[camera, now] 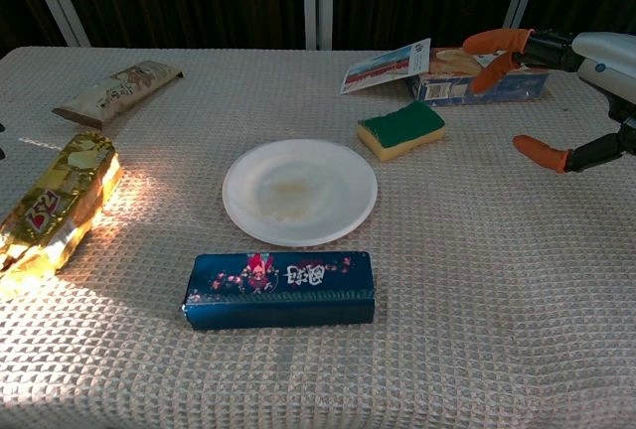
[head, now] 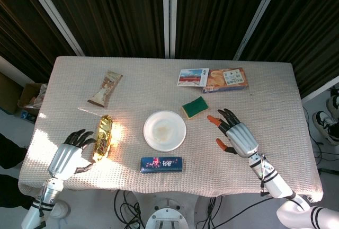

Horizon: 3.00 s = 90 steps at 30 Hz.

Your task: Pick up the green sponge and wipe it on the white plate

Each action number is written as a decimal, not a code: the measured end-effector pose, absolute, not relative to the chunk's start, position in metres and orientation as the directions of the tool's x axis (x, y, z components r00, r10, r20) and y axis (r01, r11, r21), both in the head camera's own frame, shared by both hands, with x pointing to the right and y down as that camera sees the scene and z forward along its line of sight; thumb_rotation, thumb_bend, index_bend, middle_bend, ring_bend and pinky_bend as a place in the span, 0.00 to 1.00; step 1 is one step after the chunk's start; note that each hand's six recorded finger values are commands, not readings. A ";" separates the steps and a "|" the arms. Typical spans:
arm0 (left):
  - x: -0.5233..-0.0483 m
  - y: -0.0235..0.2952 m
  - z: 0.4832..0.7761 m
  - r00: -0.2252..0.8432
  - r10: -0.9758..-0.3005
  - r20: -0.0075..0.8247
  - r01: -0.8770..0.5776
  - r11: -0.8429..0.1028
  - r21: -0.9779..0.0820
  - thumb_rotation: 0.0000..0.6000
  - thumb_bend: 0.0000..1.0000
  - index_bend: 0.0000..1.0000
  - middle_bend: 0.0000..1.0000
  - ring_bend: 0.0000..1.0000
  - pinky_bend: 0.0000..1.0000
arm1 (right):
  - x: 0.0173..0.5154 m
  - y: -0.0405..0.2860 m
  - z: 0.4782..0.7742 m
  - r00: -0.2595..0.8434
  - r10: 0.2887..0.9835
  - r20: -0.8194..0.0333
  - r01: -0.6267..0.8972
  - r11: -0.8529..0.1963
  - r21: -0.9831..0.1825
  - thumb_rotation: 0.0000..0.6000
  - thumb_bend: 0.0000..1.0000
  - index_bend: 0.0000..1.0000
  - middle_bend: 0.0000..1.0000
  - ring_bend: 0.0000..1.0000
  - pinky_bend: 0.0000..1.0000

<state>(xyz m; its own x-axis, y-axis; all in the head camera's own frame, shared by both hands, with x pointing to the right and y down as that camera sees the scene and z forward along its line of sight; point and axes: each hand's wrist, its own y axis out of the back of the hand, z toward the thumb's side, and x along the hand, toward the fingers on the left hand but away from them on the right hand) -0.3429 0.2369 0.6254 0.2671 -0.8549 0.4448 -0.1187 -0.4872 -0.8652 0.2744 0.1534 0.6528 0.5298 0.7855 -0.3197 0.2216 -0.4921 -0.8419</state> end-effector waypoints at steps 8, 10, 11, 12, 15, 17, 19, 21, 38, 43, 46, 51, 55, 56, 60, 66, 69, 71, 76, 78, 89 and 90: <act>-0.343 0.238 0.626 0.270 -0.854 0.445 -0.115 -0.487 -0.865 1.00 0.07 0.31 0.18 0.13 0.18 | 0.280 0.156 0.651 0.518 0.795 -0.315 0.228 -0.483 -0.845 1.00 0.35 0.12 0.23 0.00 0.01; -0.345 0.239 0.625 0.267 -0.855 0.444 -0.115 -0.486 -0.866 1.00 0.07 0.31 0.18 0.13 0.18 | 0.281 0.156 0.650 0.516 0.797 -0.314 0.228 -0.480 -0.847 1.00 0.35 0.12 0.23 0.00 0.01; -0.345 0.239 0.625 0.265 -0.856 0.443 -0.117 -0.485 -0.867 1.00 0.07 0.31 0.18 0.13 0.18 | 0.281 0.156 0.650 0.515 0.798 -0.313 0.228 -0.479 -0.848 1.00 0.35 0.12 0.23 0.00 0.02; -0.346 0.239 0.625 0.264 -0.857 0.442 -0.117 -0.483 -0.868 1.00 0.07 0.31 0.18 0.13 0.18 | 0.281 0.156 0.649 0.515 0.798 -0.312 0.228 -0.479 -0.848 1.00 0.35 0.12 0.23 0.00 0.02; -0.347 0.240 0.624 0.262 -0.858 0.441 -0.117 -0.482 -0.868 1.00 0.07 0.31 0.18 0.13 0.18 | 0.281 0.155 0.648 0.515 0.800 -0.308 0.229 -0.474 -0.850 1.00 0.35 0.12 0.23 0.00 0.02; -0.348 0.240 0.624 0.259 -0.859 0.441 -0.115 -0.480 -0.869 1.00 0.07 0.31 0.18 0.13 0.18 | 0.282 0.154 0.647 0.513 0.802 -0.307 0.226 -0.471 -0.852 1.00 0.35 0.12 0.23 0.00 0.03; -0.351 0.239 0.623 0.253 -0.861 0.441 -0.111 -0.478 -0.871 1.00 0.07 0.31 0.18 0.13 0.18 | 0.282 0.151 0.648 0.512 0.800 -0.312 0.216 -0.472 -0.855 1.00 0.32 0.09 0.22 0.00 0.04; -0.357 0.236 0.620 0.232 -0.870 0.435 -0.108 -0.468 -0.877 1.00 0.07 0.31 0.18 0.13 0.18 | 0.284 0.146 0.649 0.510 0.796 -0.327 0.196 -0.478 -0.856 1.00 0.26 0.03 0.18 0.00 0.05; -0.379 0.241 0.595 0.133 -0.900 0.415 -0.087 -0.427 -0.900 1.00 0.07 0.31 0.18 0.13 0.18 | 0.215 0.042 0.725 0.478 0.586 -0.655 -0.400 -0.518 -0.756 1.00 0.22 0.00 0.09 0.00 0.00; -0.381 0.242 0.595 0.127 -0.900 0.417 -0.087 -0.429 -0.899 1.00 0.07 0.31 0.18 0.13 0.18 | 0.191 0.030 0.744 0.466 0.581 -0.667 -0.468 -0.479 -0.743 1.00 0.23 0.02 0.13 0.00 0.00; -0.382 0.242 0.594 0.126 -0.902 0.413 -0.094 -0.425 -0.900 1.00 0.07 0.31 0.18 0.13 0.18 | 0.185 0.032 0.754 0.458 0.572 -0.680 -0.489 -0.477 -0.730 1.00 0.23 0.03 0.14 0.00 0.00; -0.384 0.242 0.596 0.124 -0.902 0.413 -0.095 -0.425 -0.900 1.00 0.07 0.31 0.18 0.13 0.18 | 0.186 0.035 0.762 0.449 0.574 -0.685 -0.510 -0.465 -0.723 1.00 0.23 0.07 0.18 0.00 0.00; -0.384 0.241 0.595 0.121 -0.905 0.408 -0.101 -0.420 -0.902 1.00 0.07 0.30 0.18 0.13 0.18 | 0.186 0.034 0.766 0.444 0.589 -0.675 -0.501 -0.461 -0.732 1.00 0.25 0.11 0.21 0.00 0.00; -0.385 0.241 0.596 0.119 -0.905 0.408 -0.101 -0.420 -0.902 1.00 0.07 0.30 0.18 0.13 0.18 | 0.186 0.034 0.766 0.445 0.592 -0.672 -0.500 -0.459 -0.735 1.00 0.26 0.12 0.22 0.00 0.00; -0.386 0.241 0.596 0.115 -0.904 0.411 -0.098 -0.422 -0.901 1.00 0.07 0.29 0.18 0.13 0.18 | 0.186 0.033 0.768 0.449 0.602 -0.661 -0.502 -0.441 -0.743 1.00 0.26 0.16 0.23 0.00 0.00; -0.388 0.241 0.596 0.110 -0.905 0.411 -0.096 -0.422 -0.902 1.00 0.07 0.29 0.18 0.13 0.18 | 0.184 0.033 0.772 0.458 0.606 -0.651 -0.516 -0.414 -0.749 1.00 0.26 0.20 0.27 0.00 0.00; -0.389 0.241 0.596 0.110 -0.906 0.409 -0.099 -0.419 -0.903 1.00 0.07 0.29 0.18 0.13 0.18 | 0.181 0.034 0.772 0.468 0.613 -0.636 -0.517 -0.394 -0.760 1.00 0.28 0.25 0.30 0.00 0.00; -0.389 0.242 0.596 0.109 -0.906 0.409 -0.098 -0.420 -0.902 1.00 0.07 0.29 0.18 0.13 0.18 | 0.179 0.034 0.772 0.477 0.623 -0.620 -0.516 -0.372 -0.772 1.00 0.28 0.28 0.32 0.01 0.00; -0.390 0.242 0.595 0.107 -0.908 0.405 -0.098 -0.415 -0.904 1.00 0.07 0.29 0.18 0.13 0.18 | 0.175 0.032 0.773 0.494 0.635 -0.594 -0.529 -0.322 -0.785 1.00 0.30 0.38 0.35 0.05 0.00; -0.391 0.243 0.593 0.105 -0.910 0.402 -0.098 -0.412 -0.906 1.00 0.07 0.29 0.18 0.13 0.18 | 0.172 0.031 0.770 0.507 0.642 -0.575 -0.525 -0.300 -0.797 1.00 0.30 0.41 0.35 0.05 0.00; -0.395 0.246 0.590 0.102 -0.915 0.390 -0.110 -0.400 -0.910 1.00 0.07 0.28 0.18 0.13 0.18 | 0.132 0.058 0.722 0.699 0.555 -0.451 -0.452 -0.145 -0.880 1.00 0.32 0.48 0.36 0.07 0.00; -0.395 0.246 0.590 0.101 -0.916 0.388 -0.112 -0.398 -0.911 1.00 0.07 0.28 0.18 0.13 0.18 | 0.128 0.061 0.721 0.710 0.542 -0.449 -0.459 -0.127 -0.879 1.00 0.32 0.48 0.36 0.08 0.00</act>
<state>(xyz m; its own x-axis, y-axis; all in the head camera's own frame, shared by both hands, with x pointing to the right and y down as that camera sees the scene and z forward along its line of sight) -0.3953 0.2463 0.5898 0.1015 -0.9162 0.3878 -0.1116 -0.3978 -0.9107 0.1276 0.0614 0.7208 0.7102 0.5418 -0.4495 -0.4595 -0.1270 -0.8791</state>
